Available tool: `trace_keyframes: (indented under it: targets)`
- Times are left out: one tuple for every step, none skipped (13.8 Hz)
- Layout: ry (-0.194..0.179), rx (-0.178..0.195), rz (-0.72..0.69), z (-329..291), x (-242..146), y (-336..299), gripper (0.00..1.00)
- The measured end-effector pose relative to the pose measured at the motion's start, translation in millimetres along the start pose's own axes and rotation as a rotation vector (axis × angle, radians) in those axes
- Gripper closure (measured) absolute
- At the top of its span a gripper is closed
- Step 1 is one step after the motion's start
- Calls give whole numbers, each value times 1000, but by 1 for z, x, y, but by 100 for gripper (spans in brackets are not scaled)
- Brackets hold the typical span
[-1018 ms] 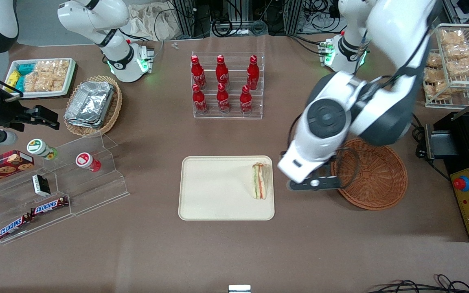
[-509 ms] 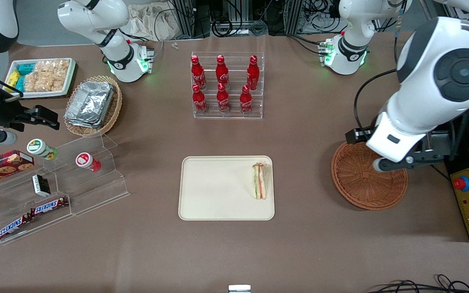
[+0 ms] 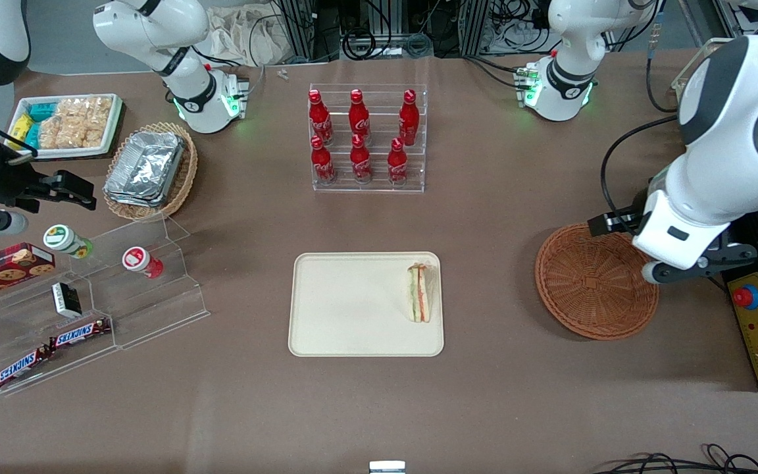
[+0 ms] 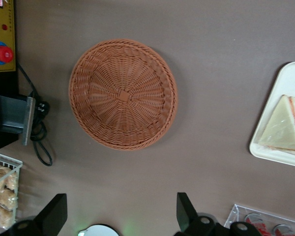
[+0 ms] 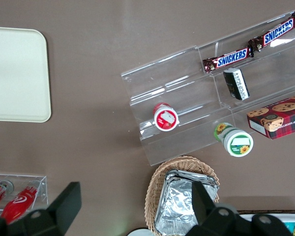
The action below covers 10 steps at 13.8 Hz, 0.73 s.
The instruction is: Place sandwich from basket to tray
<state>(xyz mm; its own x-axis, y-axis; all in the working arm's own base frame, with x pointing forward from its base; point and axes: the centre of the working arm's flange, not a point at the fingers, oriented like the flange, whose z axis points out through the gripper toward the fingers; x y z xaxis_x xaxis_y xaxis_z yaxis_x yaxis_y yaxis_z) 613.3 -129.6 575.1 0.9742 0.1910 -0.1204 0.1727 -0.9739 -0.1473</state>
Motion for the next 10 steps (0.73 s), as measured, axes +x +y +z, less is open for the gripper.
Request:
trace_keyframes:
  targets:
    - [1, 7, 22, -1, 1, -8, 0]
    - [-3, 12, 46, -2, 2, -19, 0]
    - [-7, 10, 65, -3, 4, -33, 0]
    - [-8, 9, 80, -6, 6, -47, 0]
    - [-8, 12, 93, -8, 8, -63, 0]
    - [-11, 13, 104, -8, 8, -76, 0]
    - [-16, 13, 109, -7, 8, -87, 0]
    - [-24, 10, 112, -5, 9, -95, 0]
    - [-32, 3, 111, -3, 9, -101, 0]
    - [-39, -10, 110, -1, 10, -106, 0]
